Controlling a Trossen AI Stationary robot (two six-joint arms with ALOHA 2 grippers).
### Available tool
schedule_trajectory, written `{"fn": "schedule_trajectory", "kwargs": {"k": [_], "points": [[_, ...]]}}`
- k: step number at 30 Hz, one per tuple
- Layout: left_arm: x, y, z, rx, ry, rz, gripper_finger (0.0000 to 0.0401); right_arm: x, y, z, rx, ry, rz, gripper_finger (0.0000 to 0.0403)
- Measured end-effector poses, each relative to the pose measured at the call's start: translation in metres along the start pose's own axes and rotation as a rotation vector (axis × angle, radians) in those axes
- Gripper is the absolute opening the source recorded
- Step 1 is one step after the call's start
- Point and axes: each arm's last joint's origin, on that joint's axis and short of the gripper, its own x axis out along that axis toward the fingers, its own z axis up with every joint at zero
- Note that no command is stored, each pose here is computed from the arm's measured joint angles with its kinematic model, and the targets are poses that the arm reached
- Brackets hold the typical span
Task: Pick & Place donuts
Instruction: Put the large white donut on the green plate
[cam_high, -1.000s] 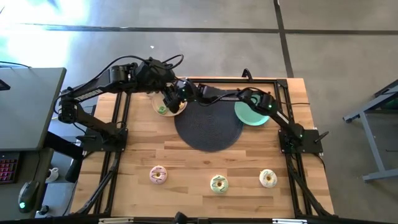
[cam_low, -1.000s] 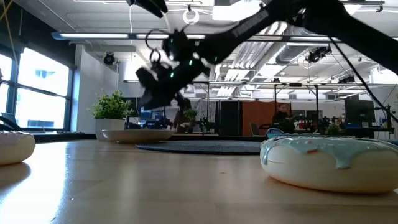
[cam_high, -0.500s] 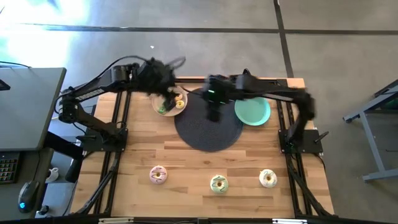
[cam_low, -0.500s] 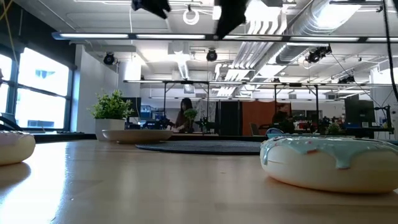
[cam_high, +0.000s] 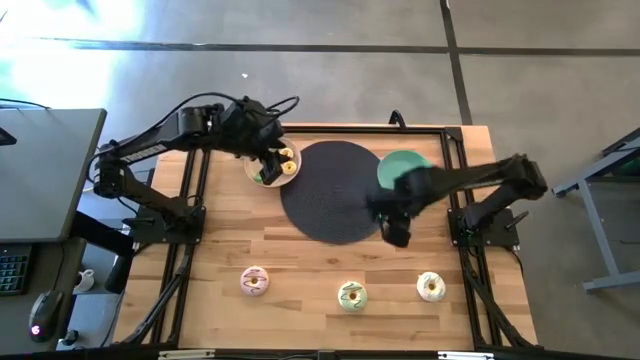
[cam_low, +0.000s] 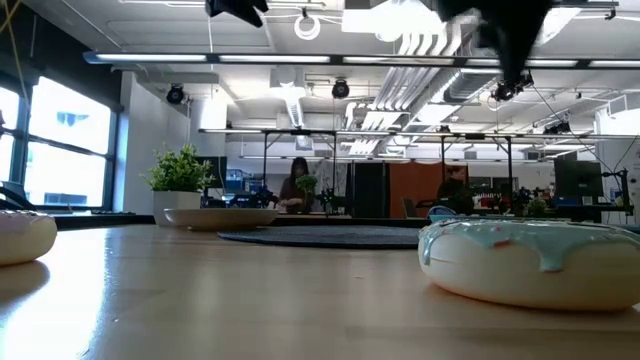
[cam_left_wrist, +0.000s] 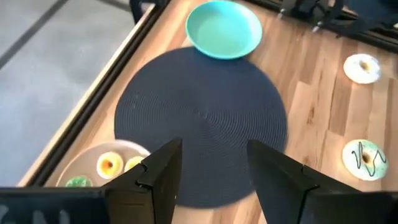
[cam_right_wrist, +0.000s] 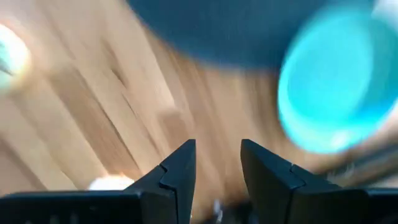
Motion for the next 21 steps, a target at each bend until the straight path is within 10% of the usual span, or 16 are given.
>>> {"fn": "schedule_trajectory", "kwargs": {"k": [10,21], "points": [[0.051,-0.026,-0.033,0.07,0.103,-0.061,0.0179,0.079,0.016,-0.09,0.02,0.268,0.19,0.0123],[0.092,-0.051,-0.07,0.077,0.11,-0.131,0.0179,0.136,0.042,-0.115,-0.065,0.195,0.425,0.0123]]}}
